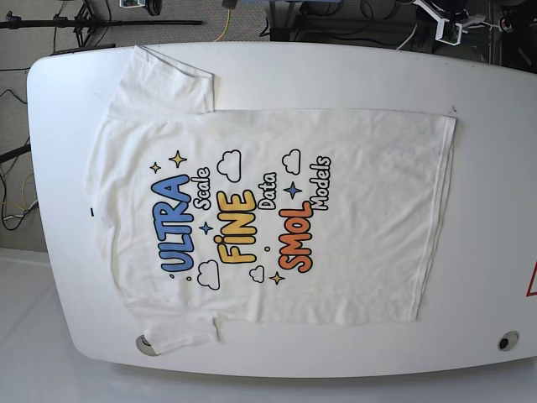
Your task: Fold the T-shirt properly
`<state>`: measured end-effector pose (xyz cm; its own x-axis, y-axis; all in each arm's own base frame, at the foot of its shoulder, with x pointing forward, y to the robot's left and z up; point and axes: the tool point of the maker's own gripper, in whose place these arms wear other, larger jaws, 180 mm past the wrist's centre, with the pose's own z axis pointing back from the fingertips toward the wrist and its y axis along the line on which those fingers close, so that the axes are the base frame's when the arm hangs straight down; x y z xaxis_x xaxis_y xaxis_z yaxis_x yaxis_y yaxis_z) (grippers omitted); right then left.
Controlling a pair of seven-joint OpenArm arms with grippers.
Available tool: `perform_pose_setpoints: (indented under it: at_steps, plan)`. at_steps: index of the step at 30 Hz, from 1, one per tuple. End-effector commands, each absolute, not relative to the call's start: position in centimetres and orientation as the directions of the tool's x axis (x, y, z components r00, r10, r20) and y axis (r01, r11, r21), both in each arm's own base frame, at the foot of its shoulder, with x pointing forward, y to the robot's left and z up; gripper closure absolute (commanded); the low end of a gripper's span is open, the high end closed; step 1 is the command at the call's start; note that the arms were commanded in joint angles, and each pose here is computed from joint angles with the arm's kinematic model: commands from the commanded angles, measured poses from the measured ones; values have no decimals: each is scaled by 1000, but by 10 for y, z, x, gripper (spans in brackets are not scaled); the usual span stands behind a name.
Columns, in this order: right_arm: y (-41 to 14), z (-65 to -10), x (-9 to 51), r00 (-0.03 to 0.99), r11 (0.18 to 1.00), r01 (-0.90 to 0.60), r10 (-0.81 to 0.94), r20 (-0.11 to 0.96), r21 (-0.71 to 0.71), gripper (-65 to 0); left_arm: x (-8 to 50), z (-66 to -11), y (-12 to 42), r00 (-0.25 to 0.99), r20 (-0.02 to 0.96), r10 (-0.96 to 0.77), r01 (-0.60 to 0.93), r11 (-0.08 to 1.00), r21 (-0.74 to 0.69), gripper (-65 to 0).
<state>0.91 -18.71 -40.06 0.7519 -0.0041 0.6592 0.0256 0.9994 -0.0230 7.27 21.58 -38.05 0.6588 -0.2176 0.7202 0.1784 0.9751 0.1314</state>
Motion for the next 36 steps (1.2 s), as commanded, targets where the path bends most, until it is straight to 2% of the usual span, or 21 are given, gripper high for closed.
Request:
perform_pose_setpoints:
  at_steps: [1,15,21,25,27,31,35,36]
  plan:
    - [-187,-391,10,742,999,19,6,670,-30,-15,77,-368,216,627,746,-225,181,973,142,-152]
    - [-166,-363,44,696,999,-51,43,717,-10,-24,99,-339,247,607,748,-270,144,962,230,-158]
    - [-169,-353,87,639,999,-48,42,768,-14,-31,114,-325,262,604,747,-277,106,957,270,-155]
    - [-180,-351,104,617,1000,-12,14,787,-8,-31,120,-323,262,593,763,-258,90,963,255,-158]
    - [-194,-344,127,573,997,55,-77,816,56,-25,130,-318,249,558,799,-226,98,973,207,-164]
    - [-209,-335,142,532,988,103,-155,832,118,-30,134,-318,242,541,818,-195,111,981,161,-164]
    - [-220,-325,153,499,980,120,-200,843,161,-56,137,-317,233,533,826,-181,141,982,124,-169]
    - [-221,-320,158,492,975,118,-222,842,188,-79,138,-316,228,533,828,-174,164,981,100,-175]
